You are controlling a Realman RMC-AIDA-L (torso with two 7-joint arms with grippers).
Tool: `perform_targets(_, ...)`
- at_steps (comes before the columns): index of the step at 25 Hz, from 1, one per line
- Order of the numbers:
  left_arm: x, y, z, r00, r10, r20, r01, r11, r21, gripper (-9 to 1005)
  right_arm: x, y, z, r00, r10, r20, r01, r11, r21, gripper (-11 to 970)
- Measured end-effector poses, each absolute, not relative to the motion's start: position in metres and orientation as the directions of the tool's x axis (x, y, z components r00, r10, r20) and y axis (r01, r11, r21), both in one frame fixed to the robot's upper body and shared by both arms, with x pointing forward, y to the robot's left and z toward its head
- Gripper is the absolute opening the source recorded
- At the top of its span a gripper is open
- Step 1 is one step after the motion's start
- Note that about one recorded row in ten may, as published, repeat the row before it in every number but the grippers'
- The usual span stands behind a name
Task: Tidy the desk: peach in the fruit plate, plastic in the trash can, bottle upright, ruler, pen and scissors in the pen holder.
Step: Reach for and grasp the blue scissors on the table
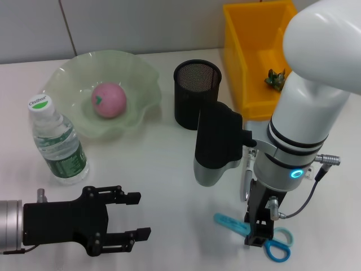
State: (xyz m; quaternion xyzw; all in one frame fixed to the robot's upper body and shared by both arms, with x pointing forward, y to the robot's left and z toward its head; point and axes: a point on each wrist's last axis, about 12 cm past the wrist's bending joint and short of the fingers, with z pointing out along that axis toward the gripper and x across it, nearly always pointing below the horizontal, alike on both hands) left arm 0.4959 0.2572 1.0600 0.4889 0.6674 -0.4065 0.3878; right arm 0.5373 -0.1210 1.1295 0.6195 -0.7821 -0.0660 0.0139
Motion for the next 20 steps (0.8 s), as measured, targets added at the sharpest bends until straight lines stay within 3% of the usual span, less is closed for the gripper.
perform_targets(9,0.4954,0.257,1.0597,-0.223,0.336,-0.915,0.967,0.192,-0.165,712,0.5364,-0.1203,1.1293,-0.221,-0.974,-0.052,-0.97,0.214,0.113,414)
perform_targets(20,0.4949,0.257,1.0594,-0.224,0.336,-0.915,0.967,0.191,-0.167,712,0.5361,-0.1189,1.1274,-0.218,-0.974,-0.053,-0.972,0.212,0.105,397)
